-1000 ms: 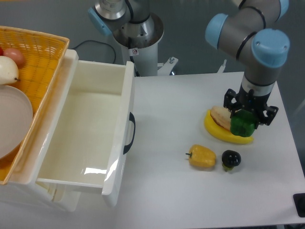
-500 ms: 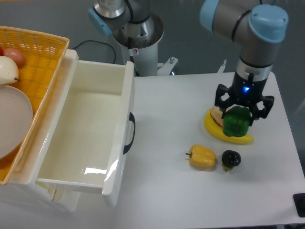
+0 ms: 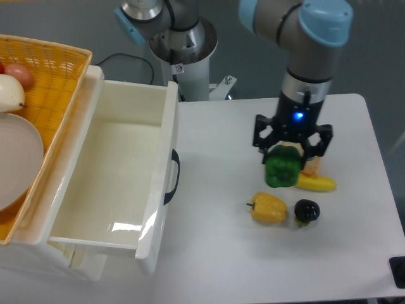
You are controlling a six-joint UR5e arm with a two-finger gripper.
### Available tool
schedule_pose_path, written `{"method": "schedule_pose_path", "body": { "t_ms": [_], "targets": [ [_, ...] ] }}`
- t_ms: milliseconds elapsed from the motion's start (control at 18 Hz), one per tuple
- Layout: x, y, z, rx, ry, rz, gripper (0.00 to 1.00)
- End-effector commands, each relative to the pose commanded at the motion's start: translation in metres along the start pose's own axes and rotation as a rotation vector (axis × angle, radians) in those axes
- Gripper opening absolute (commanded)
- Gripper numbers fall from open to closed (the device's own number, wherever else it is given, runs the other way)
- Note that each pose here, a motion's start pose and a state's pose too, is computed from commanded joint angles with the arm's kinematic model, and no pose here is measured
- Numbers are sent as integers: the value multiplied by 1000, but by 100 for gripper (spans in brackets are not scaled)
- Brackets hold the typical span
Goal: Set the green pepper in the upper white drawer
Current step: 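Lift the green pepper and carry it over the open white drawer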
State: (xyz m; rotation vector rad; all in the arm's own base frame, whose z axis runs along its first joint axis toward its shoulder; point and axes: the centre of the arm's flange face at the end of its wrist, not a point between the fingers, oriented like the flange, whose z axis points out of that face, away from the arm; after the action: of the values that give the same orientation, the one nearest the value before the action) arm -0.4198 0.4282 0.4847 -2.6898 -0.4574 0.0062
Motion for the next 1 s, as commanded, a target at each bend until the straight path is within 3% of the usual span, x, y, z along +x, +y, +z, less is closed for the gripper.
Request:
{"method": "schedule_pose_path", "body": {
  "t_ms": [611,1000],
  "targets": [
    [123,-14,-68,127,44,-36,22],
    [166,-24,-38,81,92,22,22]
  ]
}}
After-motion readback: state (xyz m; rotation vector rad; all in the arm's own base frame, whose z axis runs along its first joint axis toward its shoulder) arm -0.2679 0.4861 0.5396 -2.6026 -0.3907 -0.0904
